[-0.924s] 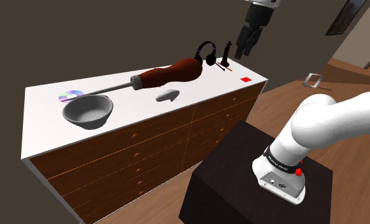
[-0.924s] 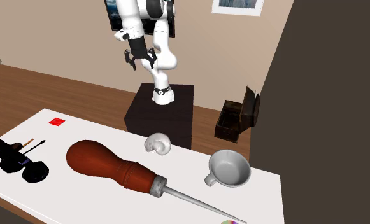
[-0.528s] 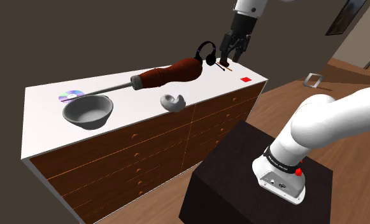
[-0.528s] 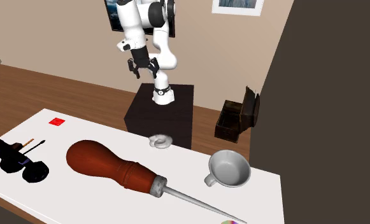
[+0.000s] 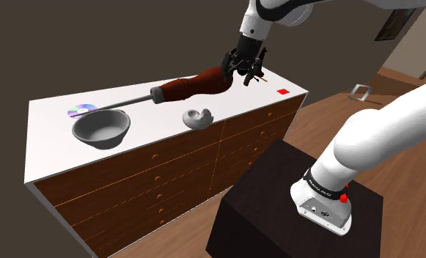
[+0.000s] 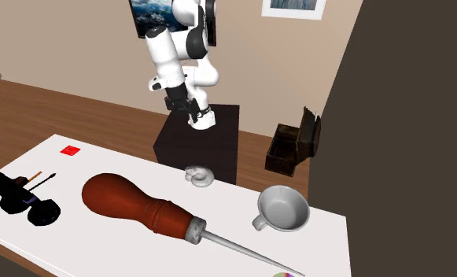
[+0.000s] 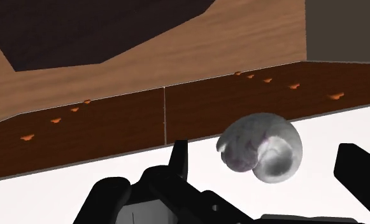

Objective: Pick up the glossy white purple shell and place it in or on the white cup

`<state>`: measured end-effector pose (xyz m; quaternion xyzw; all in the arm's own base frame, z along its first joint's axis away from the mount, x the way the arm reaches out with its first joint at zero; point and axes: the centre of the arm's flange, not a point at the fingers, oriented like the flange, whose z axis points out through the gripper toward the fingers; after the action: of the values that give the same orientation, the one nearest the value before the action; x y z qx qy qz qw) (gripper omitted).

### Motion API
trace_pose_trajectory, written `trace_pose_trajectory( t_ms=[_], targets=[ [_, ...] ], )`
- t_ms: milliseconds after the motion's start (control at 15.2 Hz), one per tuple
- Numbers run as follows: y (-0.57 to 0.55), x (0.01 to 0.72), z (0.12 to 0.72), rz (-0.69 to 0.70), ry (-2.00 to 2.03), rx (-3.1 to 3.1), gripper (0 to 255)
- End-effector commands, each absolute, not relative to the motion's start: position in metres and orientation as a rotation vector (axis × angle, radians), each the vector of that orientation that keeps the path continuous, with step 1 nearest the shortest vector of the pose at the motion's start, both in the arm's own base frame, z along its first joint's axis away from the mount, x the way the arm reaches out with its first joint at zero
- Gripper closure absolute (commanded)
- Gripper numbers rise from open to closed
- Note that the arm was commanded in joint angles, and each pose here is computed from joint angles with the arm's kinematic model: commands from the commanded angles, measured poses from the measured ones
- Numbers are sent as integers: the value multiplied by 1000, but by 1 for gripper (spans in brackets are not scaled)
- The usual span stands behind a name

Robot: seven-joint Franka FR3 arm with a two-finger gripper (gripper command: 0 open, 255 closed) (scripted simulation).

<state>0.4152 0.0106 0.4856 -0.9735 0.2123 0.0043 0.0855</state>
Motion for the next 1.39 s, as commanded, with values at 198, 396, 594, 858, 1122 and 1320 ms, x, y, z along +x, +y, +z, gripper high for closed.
trace_pose_trajectory(
  t_ms=[198, 396, 594, 858, 1122, 1320],
  targets=[
    [16, 461, 442, 28, 905, -2792, 0],
    [15, 490, 415, 38, 1058, -2717, 0],
    [11, 517, 388, 47, 1207, -2633, 0],
    [4, 550, 355, 59, 1382, -2521, 0],
    [9, 552, 335, 59, 1382, -2521, 0],
    [13, 553, 319, 59, 1382, -2521, 0]
  ],
)
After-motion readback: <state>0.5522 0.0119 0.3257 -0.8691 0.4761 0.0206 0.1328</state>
